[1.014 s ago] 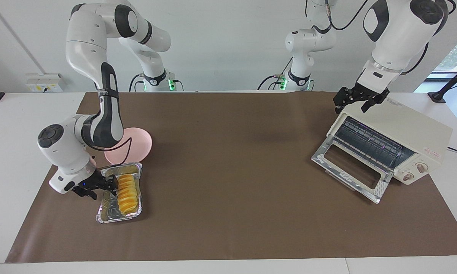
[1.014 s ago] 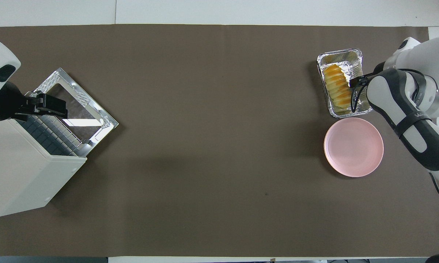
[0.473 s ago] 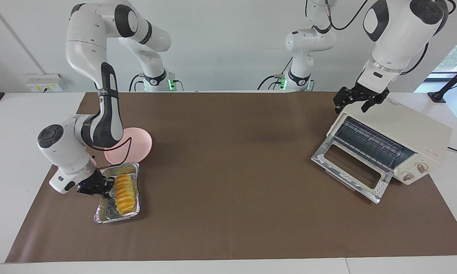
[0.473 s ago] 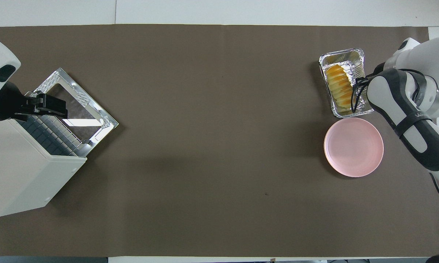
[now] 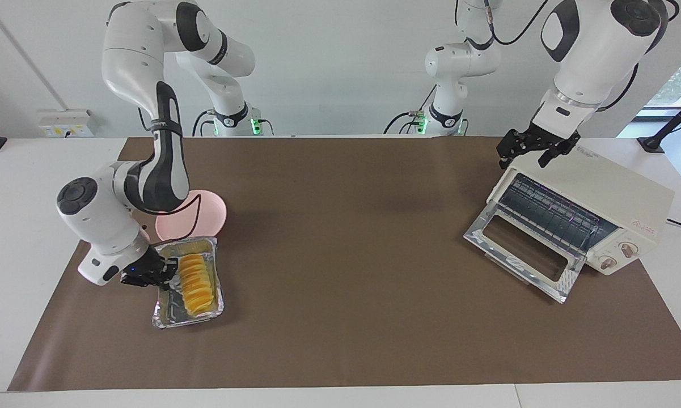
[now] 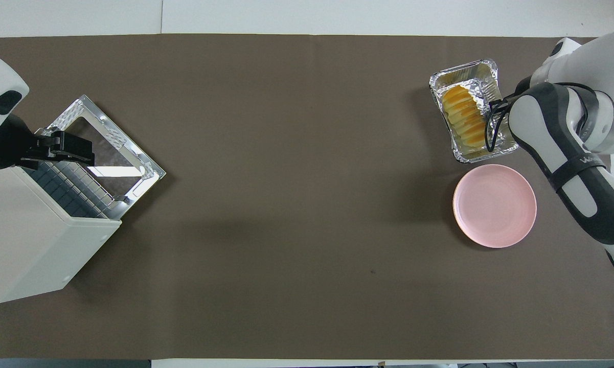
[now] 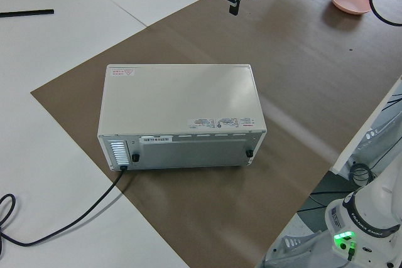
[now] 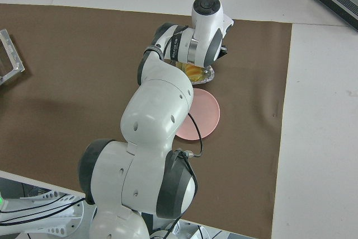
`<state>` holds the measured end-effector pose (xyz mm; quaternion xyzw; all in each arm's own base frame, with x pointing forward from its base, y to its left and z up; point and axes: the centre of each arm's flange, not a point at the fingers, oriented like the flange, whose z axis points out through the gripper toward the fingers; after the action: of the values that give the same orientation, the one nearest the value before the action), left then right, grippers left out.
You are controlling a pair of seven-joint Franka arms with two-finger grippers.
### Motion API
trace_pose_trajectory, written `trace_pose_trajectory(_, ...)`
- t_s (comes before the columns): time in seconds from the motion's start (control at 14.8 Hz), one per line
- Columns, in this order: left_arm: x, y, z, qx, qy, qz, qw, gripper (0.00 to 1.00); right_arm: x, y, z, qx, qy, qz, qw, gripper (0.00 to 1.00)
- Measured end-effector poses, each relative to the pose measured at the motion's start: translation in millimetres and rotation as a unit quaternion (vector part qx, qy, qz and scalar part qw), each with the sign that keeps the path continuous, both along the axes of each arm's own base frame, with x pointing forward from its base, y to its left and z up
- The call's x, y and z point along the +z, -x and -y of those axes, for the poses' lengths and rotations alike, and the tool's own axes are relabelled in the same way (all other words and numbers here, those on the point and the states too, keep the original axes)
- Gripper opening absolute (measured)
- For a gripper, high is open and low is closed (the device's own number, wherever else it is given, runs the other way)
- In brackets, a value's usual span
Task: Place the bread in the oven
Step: 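Grasp the foil tray edge and slide it toward the oven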
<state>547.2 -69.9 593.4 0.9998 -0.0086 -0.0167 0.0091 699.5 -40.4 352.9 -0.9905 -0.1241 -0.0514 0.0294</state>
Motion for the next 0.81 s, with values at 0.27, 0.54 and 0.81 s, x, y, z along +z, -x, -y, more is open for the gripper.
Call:
trace_pose_trajectory(0.27,0,0,0,0.0,0.0,0.0,1.0,1.0,21,-0.4,-89,-0.032,-0.025,0.006,0.999,0.02)
trace_pose_trajectory(0.54,0,0,0,0.0,0.0,0.0,1.0,1.0,22,12.6,-183,-0.083,-0.04,-0.008,0.996,0.02)
trace_pose_trajectory(0.81,0,0,0,0.0,0.0,0.0,1.0,1.0,23,35.0,-267,-0.117,-0.049,-0.017,0.992,0.02)
